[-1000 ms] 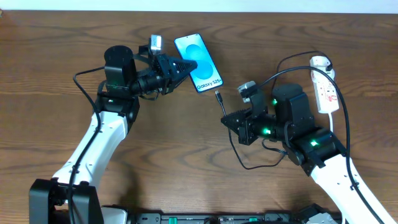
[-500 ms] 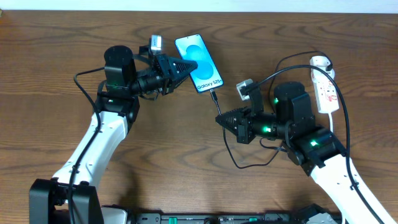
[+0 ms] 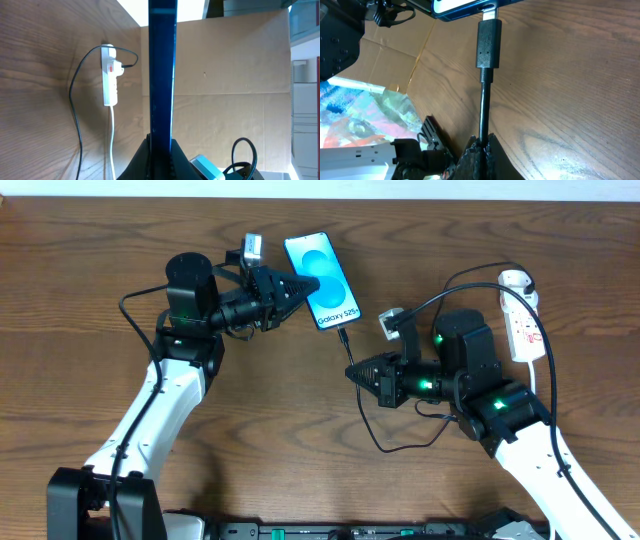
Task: Plug charger to phone and switch on socket
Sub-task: 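Bring the cable plug under the phone's bottom port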
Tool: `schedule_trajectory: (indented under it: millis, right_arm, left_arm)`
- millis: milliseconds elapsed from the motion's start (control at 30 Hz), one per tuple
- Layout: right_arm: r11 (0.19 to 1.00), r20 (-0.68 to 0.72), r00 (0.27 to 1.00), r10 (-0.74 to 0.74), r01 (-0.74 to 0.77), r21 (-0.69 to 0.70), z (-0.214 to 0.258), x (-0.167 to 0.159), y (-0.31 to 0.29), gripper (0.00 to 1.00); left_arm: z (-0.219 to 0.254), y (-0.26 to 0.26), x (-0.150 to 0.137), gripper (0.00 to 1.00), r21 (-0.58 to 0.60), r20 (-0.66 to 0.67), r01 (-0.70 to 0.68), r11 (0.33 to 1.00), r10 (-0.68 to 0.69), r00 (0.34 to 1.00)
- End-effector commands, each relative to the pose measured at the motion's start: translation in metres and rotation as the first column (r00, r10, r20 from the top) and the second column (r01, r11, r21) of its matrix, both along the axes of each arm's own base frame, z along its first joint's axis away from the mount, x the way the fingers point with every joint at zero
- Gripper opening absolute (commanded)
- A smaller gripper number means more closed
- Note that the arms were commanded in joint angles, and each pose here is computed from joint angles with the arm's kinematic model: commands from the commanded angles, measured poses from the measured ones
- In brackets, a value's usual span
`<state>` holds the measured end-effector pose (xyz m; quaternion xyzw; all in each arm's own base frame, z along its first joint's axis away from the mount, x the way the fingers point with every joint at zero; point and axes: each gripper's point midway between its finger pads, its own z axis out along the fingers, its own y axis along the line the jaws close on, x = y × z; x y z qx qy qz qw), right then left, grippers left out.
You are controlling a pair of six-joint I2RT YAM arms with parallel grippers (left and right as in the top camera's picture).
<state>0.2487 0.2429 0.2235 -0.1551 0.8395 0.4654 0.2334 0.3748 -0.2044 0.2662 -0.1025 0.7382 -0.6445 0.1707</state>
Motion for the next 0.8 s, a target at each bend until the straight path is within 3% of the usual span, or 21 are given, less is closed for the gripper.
schedule_trajectory:
  millis: [0,267,767]
  right_arm:
    - [1.0,-0.024,1.0,0.013,-0.013,0.005,-0.0015,-0.0047,0.0013,0.01]
    - [1.0,-0.019,1.0,0.024,-0.024,-0.007,-0.004,-0.0067,0.0004,0.01]
    - [1.0,-0.001,1.0,0.01,-0.01,-0.015,-0.0037,-0.0027,-0.0005,0.01]
  left_arm:
    - [0.0143,-0.0006,-0.0006,0.07,0.012,0.094,0.024,1.0,-0.025,0.995]
    - [0.0141,-0.0005,-0.0002,0.07,0.041,0.159,0.027,0.999,-0.033,0.987]
    - [0.0082,-0.001,-0.0032,0.08,0.001,0.022,0.03,1.0,-0.03,0.999]
